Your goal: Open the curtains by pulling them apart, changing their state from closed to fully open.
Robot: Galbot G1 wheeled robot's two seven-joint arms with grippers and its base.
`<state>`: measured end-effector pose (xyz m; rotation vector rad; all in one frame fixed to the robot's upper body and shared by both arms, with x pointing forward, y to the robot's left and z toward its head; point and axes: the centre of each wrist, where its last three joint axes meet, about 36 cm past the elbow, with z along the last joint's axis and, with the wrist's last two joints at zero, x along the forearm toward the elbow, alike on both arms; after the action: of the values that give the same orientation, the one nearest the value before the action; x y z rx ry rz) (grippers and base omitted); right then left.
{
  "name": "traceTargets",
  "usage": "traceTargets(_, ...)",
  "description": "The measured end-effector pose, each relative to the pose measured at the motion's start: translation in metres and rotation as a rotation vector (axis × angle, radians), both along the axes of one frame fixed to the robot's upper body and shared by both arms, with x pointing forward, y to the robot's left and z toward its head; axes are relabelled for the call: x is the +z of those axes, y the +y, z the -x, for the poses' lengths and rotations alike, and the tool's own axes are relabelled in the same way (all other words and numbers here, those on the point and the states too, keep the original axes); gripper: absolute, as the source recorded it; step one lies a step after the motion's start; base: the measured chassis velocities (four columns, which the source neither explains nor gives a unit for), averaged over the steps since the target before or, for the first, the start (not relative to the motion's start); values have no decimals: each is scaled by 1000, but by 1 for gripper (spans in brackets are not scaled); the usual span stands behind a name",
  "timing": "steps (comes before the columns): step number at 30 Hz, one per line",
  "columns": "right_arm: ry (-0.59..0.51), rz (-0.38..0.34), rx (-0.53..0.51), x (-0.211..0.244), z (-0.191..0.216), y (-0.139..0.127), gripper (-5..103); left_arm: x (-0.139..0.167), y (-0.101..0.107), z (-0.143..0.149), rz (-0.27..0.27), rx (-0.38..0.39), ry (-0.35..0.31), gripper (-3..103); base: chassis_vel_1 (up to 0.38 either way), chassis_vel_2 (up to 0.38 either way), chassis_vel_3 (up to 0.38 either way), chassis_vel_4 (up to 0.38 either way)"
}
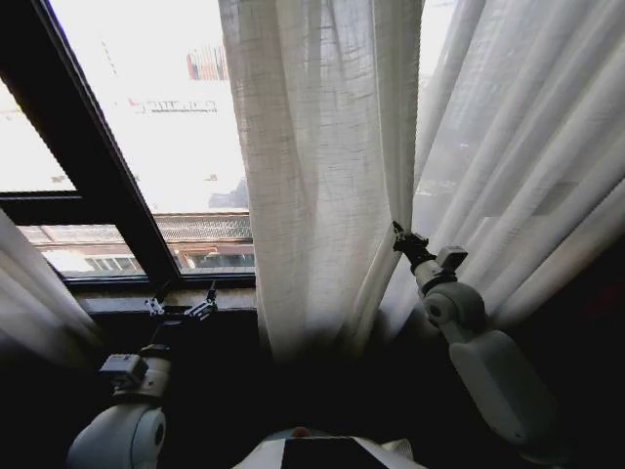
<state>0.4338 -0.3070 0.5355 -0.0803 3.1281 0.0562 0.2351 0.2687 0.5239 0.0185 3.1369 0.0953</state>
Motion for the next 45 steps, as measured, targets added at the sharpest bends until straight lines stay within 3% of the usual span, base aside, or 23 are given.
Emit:
traceTargets(17,6,-12,5,-4,2,4,0,1,1,0,-7,-2,-4,100,-357,-356,353,346)
traceTargets(25,-8,16,3,-7,4,5,0,0,1,0,-5,-2,-5,100,-342,-333,324,326)
traceTargets(45,5,21,-39,-11,0,-7,0,-3,0,4,-5,-7,8,100,-12,-24,17,10)
